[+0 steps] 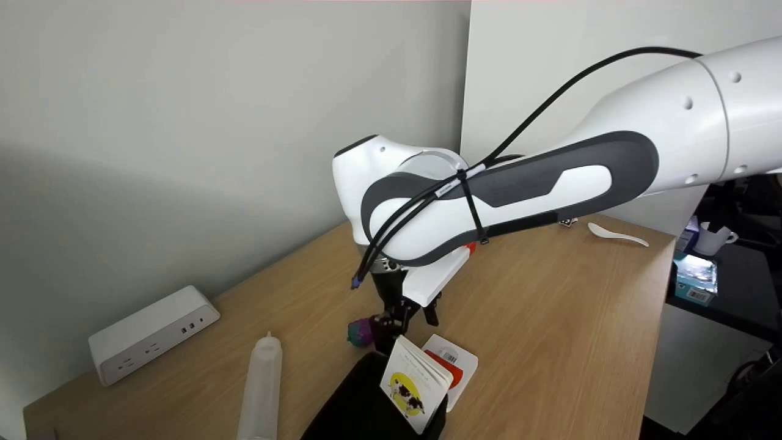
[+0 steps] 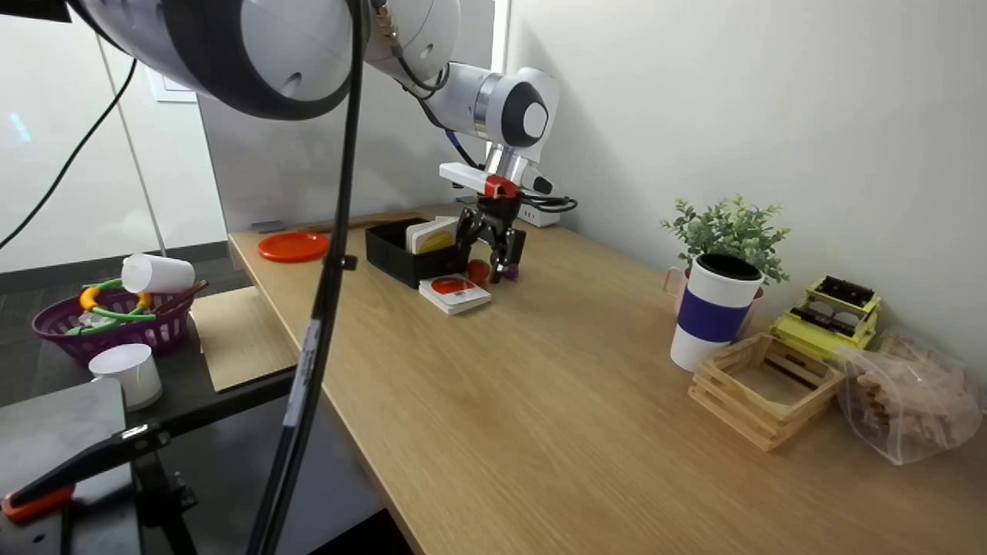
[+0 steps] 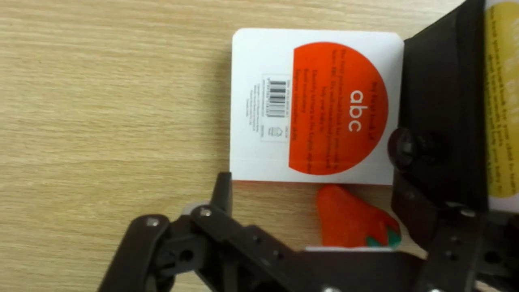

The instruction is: Put the yellow-white book and the red fruit plush toy in the black box

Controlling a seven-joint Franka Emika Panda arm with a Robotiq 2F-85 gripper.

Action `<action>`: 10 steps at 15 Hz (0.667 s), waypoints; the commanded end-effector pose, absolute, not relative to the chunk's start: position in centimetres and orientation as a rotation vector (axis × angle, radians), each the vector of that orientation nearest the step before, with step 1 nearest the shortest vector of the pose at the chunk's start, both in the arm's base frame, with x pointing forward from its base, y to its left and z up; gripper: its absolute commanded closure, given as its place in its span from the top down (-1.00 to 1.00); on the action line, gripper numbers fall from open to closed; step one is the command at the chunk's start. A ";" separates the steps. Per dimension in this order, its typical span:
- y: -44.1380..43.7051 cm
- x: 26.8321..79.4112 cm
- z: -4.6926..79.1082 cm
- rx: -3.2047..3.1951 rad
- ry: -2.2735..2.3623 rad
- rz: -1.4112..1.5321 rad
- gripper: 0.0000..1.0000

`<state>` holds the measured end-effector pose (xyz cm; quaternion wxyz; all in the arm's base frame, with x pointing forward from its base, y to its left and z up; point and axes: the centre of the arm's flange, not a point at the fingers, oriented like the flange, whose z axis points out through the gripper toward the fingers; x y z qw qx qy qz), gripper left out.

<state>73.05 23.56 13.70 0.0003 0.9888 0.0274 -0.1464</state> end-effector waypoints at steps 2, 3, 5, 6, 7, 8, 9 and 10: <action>23.9 74.3 13.7 3.101 0.240 -0.383 1.00; 24.0 74.5 13.6 3.108 0.268 -0.362 1.00; 24.0 74.9 13.4 3.124 0.311 -0.318 1.00; 24.0 75.0 13.4 3.131 0.325 -0.297 1.00; 24.1 75.2 13.4 3.136 0.337 -0.283 1.00; 24.1 75.3 13.3 3.143 0.346 -0.266 1.00; 24.1 75.4 13.3 3.147 0.353 -0.255 1.00; 24.2 75.4 13.3 3.151 0.357 -0.243 1.00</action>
